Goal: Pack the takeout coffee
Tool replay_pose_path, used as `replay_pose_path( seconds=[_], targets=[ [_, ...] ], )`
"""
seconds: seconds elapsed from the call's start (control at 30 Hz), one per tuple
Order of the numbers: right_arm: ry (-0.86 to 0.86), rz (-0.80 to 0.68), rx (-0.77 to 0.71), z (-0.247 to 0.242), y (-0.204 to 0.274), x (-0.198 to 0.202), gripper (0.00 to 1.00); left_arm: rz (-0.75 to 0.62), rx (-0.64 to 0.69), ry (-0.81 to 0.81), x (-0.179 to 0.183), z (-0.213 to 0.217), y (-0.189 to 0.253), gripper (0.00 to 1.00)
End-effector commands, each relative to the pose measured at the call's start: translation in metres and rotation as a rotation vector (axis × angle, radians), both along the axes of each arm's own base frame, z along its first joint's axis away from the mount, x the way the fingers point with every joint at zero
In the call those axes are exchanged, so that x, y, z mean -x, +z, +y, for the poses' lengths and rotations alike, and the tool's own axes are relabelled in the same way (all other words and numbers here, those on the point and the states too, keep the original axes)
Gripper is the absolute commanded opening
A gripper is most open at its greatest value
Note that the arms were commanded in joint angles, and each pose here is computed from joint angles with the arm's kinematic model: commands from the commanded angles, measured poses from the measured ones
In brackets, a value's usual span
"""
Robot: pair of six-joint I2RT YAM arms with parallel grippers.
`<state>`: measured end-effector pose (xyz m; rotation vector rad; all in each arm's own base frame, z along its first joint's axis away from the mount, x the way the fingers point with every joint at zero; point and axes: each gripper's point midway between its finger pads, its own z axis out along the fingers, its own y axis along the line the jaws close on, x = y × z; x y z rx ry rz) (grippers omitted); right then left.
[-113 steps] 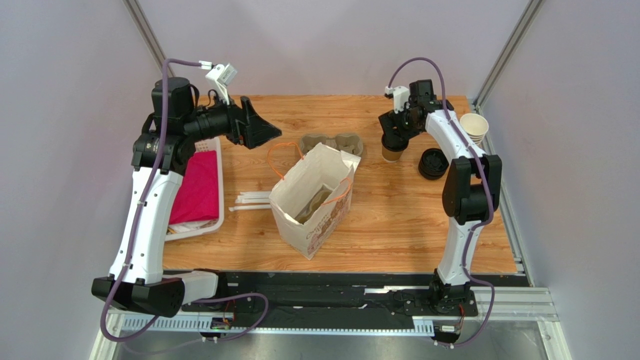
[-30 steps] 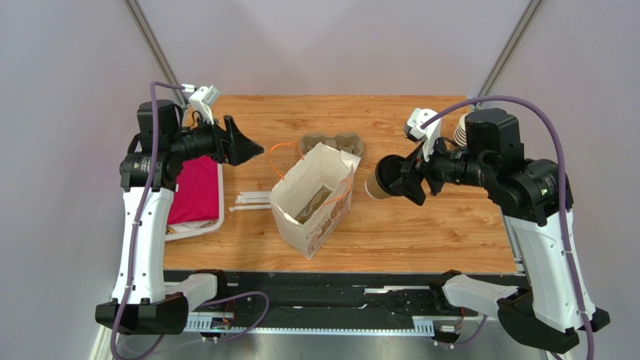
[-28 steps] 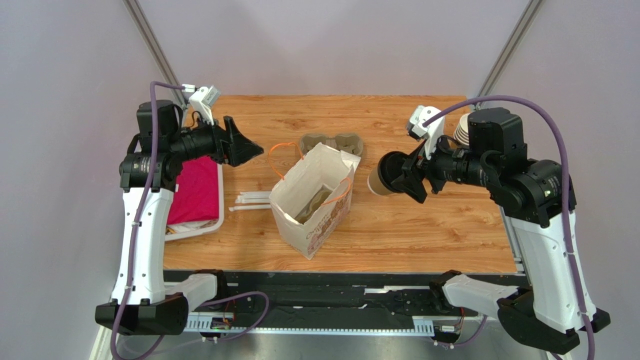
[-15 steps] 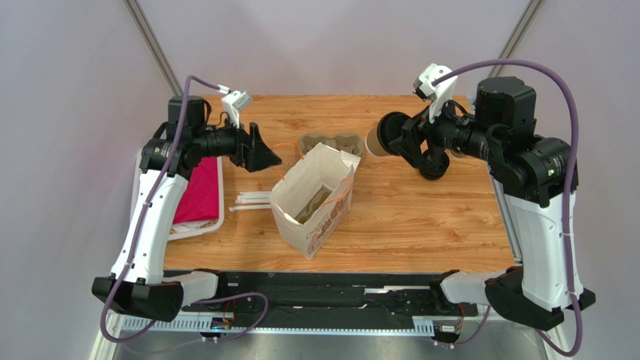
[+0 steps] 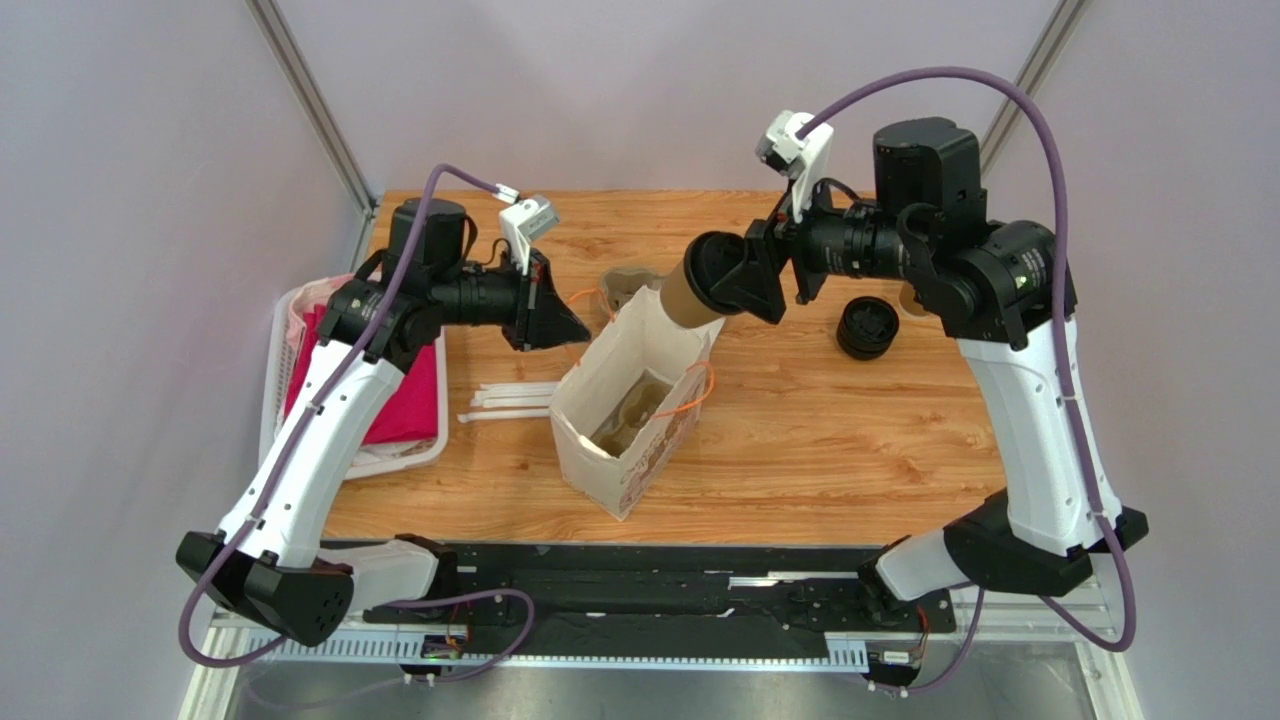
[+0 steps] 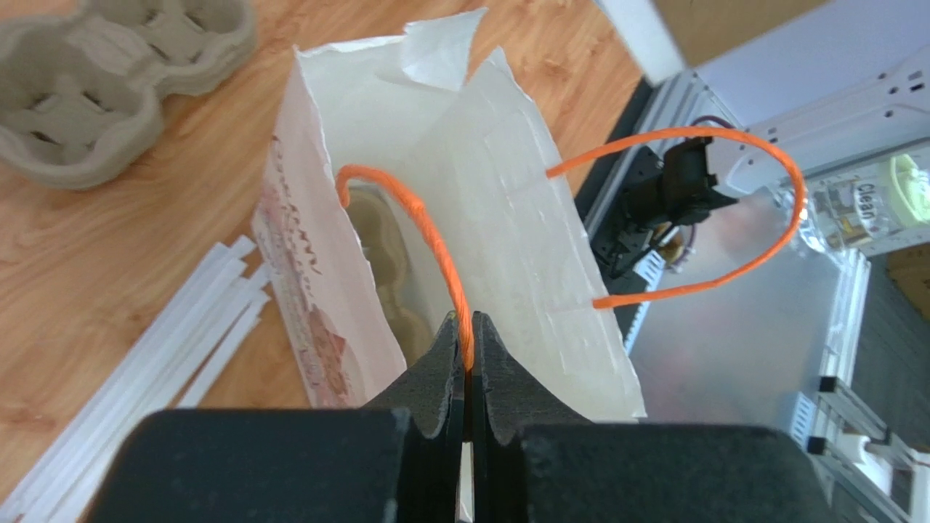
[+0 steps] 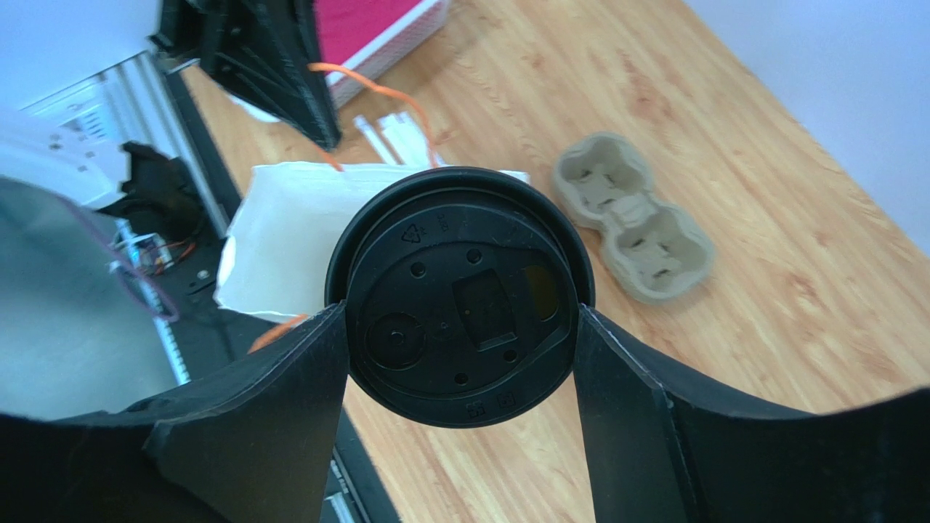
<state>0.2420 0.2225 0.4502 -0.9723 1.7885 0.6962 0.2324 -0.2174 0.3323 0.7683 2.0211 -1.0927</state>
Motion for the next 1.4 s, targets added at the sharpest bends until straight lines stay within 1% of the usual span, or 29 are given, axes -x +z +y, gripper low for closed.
replay_pose_path(
  seconds=[0.0,0.03,0.07,0.13,0.17,0.2,0.23,0.27,0.3,0.37,0.53,0.67,0.73,0.9,0.93,1.03,1.07,1.1,1.13,1.17,1.2,1.23,1.27,1.3,1.37],
  targets=[
    [0.105,-0.002,-0.042,0.016,0.006,0.031,0.28,-0.027,0.084,-0.041,0.017,-0.017,0.029,0.00],
    [0.110,0.001,-0.030,0.016,0.003,0.034,0.27,-0.010,0.099,-0.046,0.020,-0.020,0.030,0.00],
    [0.131,-0.002,-0.023,0.018,0.000,0.041,0.26,0.022,0.144,-0.055,0.024,-0.025,0.036,0.00],
    [0.138,0.036,0.021,0.021,-0.022,0.042,0.24,0.072,0.178,-0.067,0.028,-0.031,0.035,0.00],
    [0.147,0.046,0.038,0.022,-0.030,0.045,0.24,0.067,0.201,-0.073,0.027,-0.034,0.040,0.00],
    [0.153,0.041,0.042,0.022,-0.033,0.047,0.24,0.105,0.217,-0.071,0.030,-0.037,0.039,0.00],
    [0.146,0.064,0.063,0.022,-0.046,0.046,0.23,0.114,0.224,-0.089,0.035,-0.042,0.040,0.00],
    [0.148,0.066,0.069,0.024,-0.051,0.047,0.23,0.106,0.235,-0.095,0.037,-0.044,0.043,0.00],
    [0.145,0.047,0.061,0.025,-0.050,0.045,0.23,0.129,0.238,-0.101,0.041,-0.046,0.040,0.00],
    [0.144,0.054,0.085,0.027,-0.063,0.043,0.23,0.130,0.248,-0.122,0.049,-0.048,0.042,0.00],
    [0.176,0.025,0.100,0.040,-0.077,0.039,0.22,0.186,0.251,-0.133,0.058,-0.050,0.024,0.00],
    [0.215,0.010,0.116,0.050,-0.084,0.040,0.22,0.174,0.264,-0.140,0.068,-0.046,0.022,0.00],
    [0.221,0.004,0.140,0.054,-0.097,0.039,0.21,0.167,0.277,-0.150,0.075,-0.043,0.021,0.00],
    [0.247,-0.058,0.179,0.056,-0.115,0.044,0.21,0.168,0.315,-0.156,0.085,-0.041,0.015,0.00],
    [0.258,-0.047,0.198,0.056,-0.127,0.048,0.21,0.161,0.323,-0.160,0.088,-0.040,0.017,0.00],
    [0.247,-0.032,0.223,0.053,-0.139,0.051,0.21,0.125,0.316,-0.159,0.089,-0.037,0.015,0.00],
    [0.241,-0.026,0.226,0.052,-0.141,0.051,0.21,0.142,0.278,-0.139,0.090,-0.033,0.009,0.02],
    [0.226,-0.026,0.241,0.052,-0.144,0.048,0.21,0.102,0.240,-0.131,0.087,-0.030,0.003,0.11],
    [0.224,-0.031,0.248,0.053,-0.145,0.047,0.21,0.089,0.199,-0.079,0.081,-0.025,-0.004,0.21],
    [0.216,-0.030,0.255,0.053,-0.146,0.046,0.21,0.116,0.163,-0.052,0.083,-0.020,-0.013,0.48],
    [0.215,-0.027,0.257,0.053,-0.146,0.045,0.21,0.111,0.151,-0.029,0.082,-0.017,-0.016,0.61],
    [0.216,-0.024,0.266,0.054,-0.148,0.044,0.21,0.072,0.141,0.008,0.080,-0.011,-0.015,0.69],
    [0.208,-0.022,0.262,0.054,-0.146,0.043,0.21,0.059,0.137,0.030,0.077,-0.009,-0.017,0.85],
    [0.201,-0.012,0.259,0.055,-0.146,0.043,0.21,0.039,0.143,0.049,0.075,-0.008,-0.015,0.86],
    [0.189,0.014,0.250,0.060,-0.146,0.043,0.21,0.015,0.132,0.089,0.068,-0.005,-0.009,0.87]
  ],
)
